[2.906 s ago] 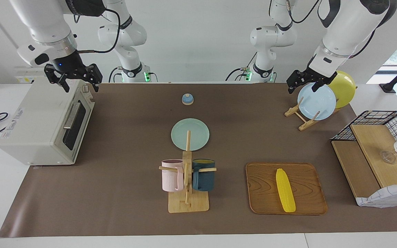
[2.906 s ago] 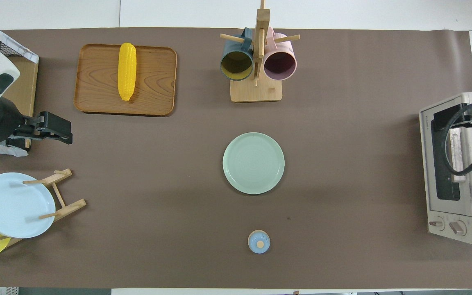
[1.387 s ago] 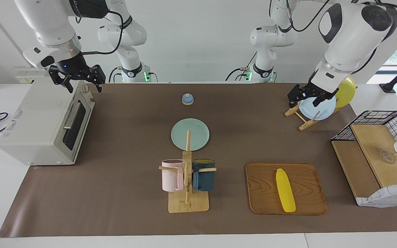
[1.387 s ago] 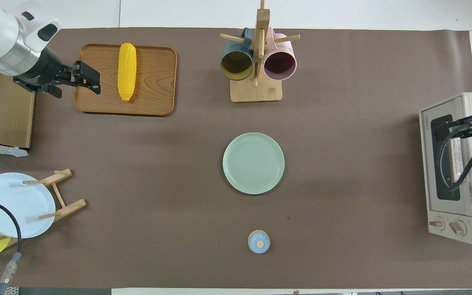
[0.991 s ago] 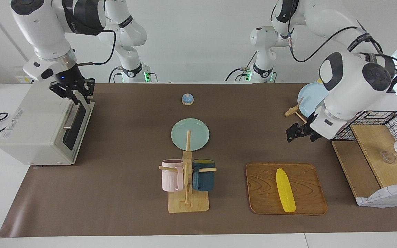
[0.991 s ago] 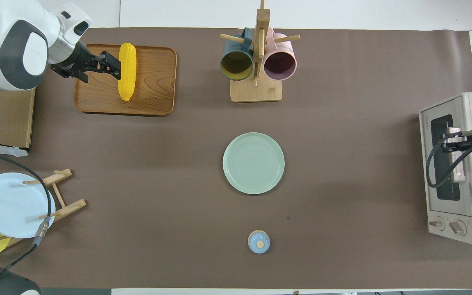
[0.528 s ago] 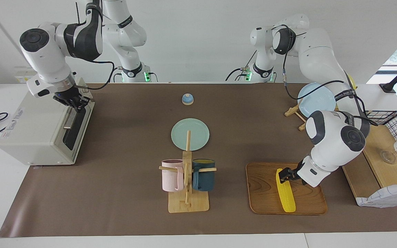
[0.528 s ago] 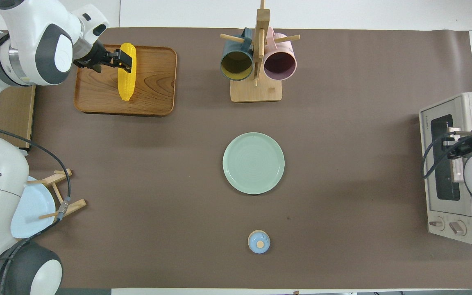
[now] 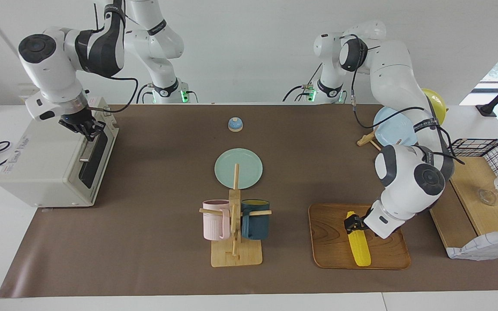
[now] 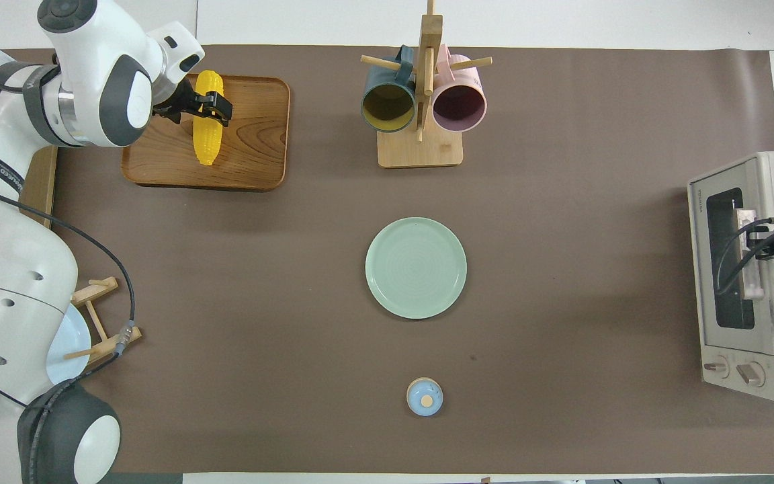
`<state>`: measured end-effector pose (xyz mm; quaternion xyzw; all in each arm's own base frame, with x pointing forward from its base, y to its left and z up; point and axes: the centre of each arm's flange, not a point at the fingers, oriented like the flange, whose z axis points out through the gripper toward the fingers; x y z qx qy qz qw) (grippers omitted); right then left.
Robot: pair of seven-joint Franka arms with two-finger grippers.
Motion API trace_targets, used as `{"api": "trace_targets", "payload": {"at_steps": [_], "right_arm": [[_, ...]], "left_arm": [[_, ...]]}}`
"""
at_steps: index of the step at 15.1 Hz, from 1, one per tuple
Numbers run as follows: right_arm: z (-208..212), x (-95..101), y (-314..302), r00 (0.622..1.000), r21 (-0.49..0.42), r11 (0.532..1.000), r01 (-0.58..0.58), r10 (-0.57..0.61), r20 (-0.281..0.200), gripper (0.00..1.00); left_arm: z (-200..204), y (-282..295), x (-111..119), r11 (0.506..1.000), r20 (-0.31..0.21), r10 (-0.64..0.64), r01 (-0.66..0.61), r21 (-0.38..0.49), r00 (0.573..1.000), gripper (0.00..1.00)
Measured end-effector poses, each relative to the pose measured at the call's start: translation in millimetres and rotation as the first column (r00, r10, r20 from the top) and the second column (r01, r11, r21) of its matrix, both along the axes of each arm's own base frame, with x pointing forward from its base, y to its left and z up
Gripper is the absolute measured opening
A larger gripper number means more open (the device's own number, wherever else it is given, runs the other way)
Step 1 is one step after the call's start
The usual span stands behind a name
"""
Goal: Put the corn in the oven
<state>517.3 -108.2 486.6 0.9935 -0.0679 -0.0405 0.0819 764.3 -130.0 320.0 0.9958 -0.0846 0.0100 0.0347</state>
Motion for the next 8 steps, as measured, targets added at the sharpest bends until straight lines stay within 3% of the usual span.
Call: {"api": "trace_targets", "payload": {"at_steps": [8], "right_arm": [[-15.1,-4.1,-1.5,1.0,0.001,1.0,-0.024,0.024,0.02,0.01]], "left_arm": [[-8.3,-5.1,1.9,1.0,0.014,-0.007,0.007,-0.003,1.0,0.99]]}}
